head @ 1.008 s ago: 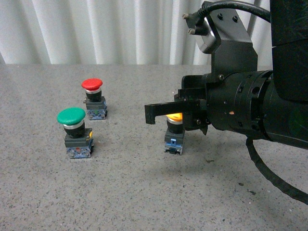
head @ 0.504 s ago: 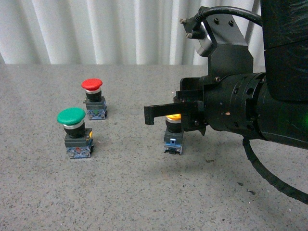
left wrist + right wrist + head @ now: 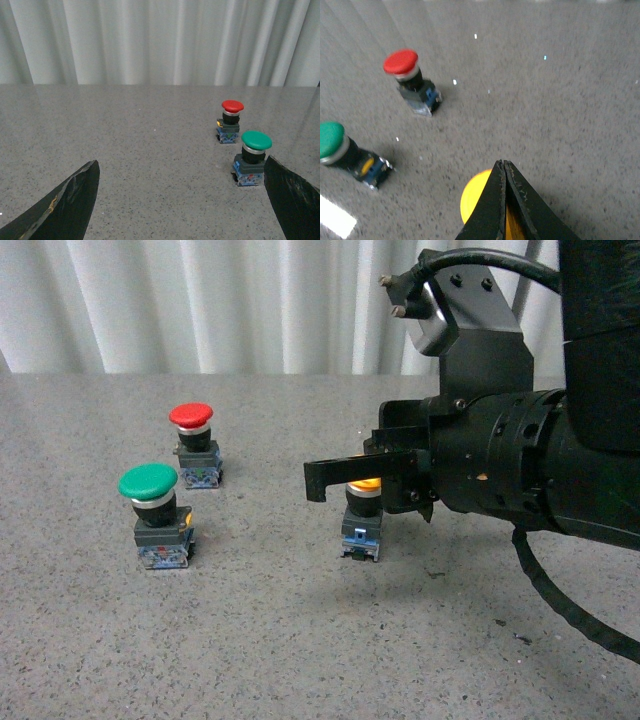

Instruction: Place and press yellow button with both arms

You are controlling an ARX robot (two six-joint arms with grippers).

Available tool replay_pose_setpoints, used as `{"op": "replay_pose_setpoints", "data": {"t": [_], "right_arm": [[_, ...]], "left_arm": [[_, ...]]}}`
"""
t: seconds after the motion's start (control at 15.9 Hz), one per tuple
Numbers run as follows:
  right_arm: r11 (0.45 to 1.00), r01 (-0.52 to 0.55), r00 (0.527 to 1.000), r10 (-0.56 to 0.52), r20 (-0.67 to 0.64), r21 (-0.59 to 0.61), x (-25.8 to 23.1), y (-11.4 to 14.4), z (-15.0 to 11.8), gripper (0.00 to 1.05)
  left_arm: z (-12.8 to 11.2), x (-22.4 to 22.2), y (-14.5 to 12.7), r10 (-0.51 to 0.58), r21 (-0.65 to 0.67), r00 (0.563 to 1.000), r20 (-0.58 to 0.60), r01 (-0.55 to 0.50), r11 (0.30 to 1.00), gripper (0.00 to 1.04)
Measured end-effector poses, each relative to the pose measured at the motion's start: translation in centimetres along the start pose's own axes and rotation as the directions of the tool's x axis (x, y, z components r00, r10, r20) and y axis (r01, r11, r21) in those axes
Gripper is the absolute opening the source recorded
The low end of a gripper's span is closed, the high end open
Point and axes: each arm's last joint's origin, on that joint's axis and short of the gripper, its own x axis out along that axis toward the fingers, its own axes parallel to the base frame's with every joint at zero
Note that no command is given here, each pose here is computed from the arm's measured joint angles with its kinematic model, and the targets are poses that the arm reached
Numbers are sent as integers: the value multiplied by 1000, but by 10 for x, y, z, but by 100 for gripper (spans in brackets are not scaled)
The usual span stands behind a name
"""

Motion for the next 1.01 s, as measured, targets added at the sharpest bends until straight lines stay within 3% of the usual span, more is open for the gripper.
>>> {"op": "replay_pose_setpoints", "data": {"t": [0.13,0.32,0.63,0.76,0.82,0.95,1.01], "right_arm": [[998,-29,988,21,151,50,-8,-2,18,2],[987,-118,920,68,385,108,-35,3,59,2],[972,-153,883,53,466,180,-85,5,69,2],[971,-86,867,-37,496,224,-120,-9,59,2],[968,9,879,-127,459,251,-136,-15,47,2],[902,403,821,-431,375,154,-185,-40,7,2],[883,453,796,-461,392,119,-195,-45,-3,2]], "left_arm": [[0,0,0,0,0,1000,0,0,1000,98],[0,0,0,0,0,1000,0,0,1000,98],[0,0,0,0,0,1000,0,0,1000,98],[0,0,0,0,0,1000,0,0,1000,98],[0,0,0,0,0,1000,0,0,1000,98],[0,0,0,2,0,1000,0,-2,1000,98],[0,0,0,1,0,1000,0,-1,1000,98]]}}
